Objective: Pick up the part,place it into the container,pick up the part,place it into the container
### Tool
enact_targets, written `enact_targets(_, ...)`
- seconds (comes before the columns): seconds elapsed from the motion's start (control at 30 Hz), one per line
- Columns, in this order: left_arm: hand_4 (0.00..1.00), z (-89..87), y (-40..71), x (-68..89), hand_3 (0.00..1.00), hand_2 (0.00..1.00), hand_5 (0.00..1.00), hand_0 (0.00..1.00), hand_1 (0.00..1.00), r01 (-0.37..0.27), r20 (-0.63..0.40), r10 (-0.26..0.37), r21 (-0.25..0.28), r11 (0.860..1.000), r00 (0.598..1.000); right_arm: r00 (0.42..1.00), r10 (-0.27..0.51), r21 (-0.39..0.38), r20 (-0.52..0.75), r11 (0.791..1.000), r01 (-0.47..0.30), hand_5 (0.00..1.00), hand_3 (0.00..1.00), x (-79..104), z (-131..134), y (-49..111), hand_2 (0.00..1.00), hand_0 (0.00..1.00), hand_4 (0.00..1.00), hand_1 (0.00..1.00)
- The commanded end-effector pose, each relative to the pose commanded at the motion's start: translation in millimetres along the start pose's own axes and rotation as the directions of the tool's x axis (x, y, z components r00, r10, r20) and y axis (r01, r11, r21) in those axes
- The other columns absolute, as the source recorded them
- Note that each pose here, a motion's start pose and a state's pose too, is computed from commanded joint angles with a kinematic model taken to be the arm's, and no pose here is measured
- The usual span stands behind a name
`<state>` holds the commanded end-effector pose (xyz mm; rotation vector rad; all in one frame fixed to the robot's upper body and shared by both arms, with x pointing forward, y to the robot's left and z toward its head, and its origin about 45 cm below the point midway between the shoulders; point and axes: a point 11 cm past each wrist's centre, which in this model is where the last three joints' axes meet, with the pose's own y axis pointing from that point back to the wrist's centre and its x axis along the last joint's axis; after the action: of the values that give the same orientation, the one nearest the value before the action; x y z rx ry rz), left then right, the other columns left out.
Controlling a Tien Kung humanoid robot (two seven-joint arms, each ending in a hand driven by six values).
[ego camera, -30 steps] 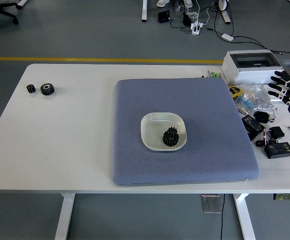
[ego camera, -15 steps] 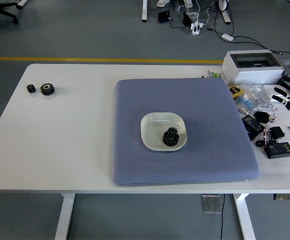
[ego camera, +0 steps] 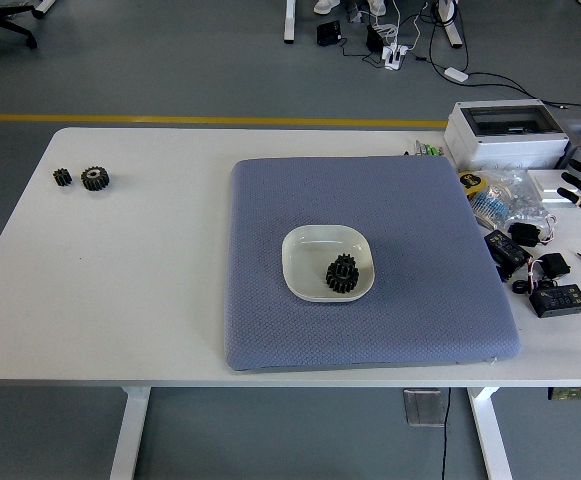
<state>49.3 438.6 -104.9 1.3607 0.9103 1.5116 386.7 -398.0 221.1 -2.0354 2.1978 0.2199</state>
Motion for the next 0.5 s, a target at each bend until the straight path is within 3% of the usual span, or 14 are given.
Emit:
enact_targets(0.3, 0.609, -0.2, 0.0, 0.4, 0.570, 0.685, 0.570, 0.717, 0.679, -0.001, 0.000, 0.001, 0.001, 1.000, 1.000, 1.000, -0.016, 0.023, 0.008, 1.000, 0.015, 0.852, 0.785, -2.4, -0.3, 1.6, 0.781, 0.766, 0.998, 0.759)
enact_targets(0.5, 0.609, 0.0, 0.0, -0.4, 0.570, 0.685, 0.570, 0.718, 0.679, 0.001, 0.000, -0.001, 0.002, 1.000, 1.000, 0.996, -0.006, 0.054, -0.094, 0.998, 0.011, 0.853, 0.791, -4.7, 4.2, 4.4, 0.786, 0.776, 0.998, 0.769)
